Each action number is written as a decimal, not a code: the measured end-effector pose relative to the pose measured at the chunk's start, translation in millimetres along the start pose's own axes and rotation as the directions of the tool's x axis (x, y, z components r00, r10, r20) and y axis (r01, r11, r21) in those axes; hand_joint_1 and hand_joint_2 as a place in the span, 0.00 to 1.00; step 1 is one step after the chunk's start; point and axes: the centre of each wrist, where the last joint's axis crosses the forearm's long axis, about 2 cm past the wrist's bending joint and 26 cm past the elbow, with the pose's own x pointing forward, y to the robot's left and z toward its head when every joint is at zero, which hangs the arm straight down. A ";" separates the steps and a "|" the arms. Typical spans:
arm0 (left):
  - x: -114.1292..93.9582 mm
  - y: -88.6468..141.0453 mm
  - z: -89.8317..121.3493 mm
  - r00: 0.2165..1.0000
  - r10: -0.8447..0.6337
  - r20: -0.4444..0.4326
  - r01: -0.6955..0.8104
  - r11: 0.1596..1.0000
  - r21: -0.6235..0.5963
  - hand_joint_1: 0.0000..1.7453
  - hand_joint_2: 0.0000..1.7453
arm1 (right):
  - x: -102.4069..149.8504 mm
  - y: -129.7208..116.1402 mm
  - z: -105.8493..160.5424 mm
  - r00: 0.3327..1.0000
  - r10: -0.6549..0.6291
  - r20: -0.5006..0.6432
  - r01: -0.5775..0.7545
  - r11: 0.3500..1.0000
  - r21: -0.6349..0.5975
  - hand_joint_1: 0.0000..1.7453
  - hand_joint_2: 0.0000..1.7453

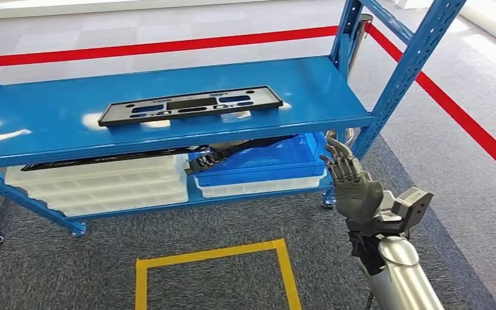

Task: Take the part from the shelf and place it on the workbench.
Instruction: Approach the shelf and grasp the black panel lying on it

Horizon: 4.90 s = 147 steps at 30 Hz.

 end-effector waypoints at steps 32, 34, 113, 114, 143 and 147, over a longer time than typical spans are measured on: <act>-0.6 1.0 0.4 1.000 0.001 0.004 -0.001 1.000 0.007 0.00 0.00 | 3.0 -1.5 0.3 0.992 0.107 -0.068 -0.106 0.994 0.015 0.00 0.00; -0.2 0.8 0.2 1.000 0.001 0.005 -0.001 1.000 0.007 0.00 0.00 | 3.3 -0.9 0.0 0.992 0.107 -0.066 -0.106 0.994 0.017 0.00 0.00; -5.4 -2.1 1.5 1.000 -0.015 -0.002 0.015 1.000 0.004 0.00 0.00 | 17.1 13.4 -12.2 0.865 0.502 -0.023 -0.491 0.854 0.172 0.00 0.25; -5.3 -2.0 1.5 1.000 -0.015 -0.001 0.015 1.000 0.004 0.00 0.00 | 17.0 15.0 -13.7 0.853 0.522 -0.023 -0.510 0.842 0.178 0.00 0.50; -1.0 -0.3 0.1 0.994 -0.110 -0.012 0.110 0.994 -0.013 0.00 0.00 | -36.7 103.8 -63.1 0.412 0.897 0.160 -0.829 0.297 0.474 0.00 1.00; -0.7 -0.4 0.0 0.993 -0.115 -0.012 0.115 0.993 -0.015 0.00 0.00 | -38.8 106.9 -64.4 0.373 0.911 0.175 -0.839 0.251 0.483 0.00 1.00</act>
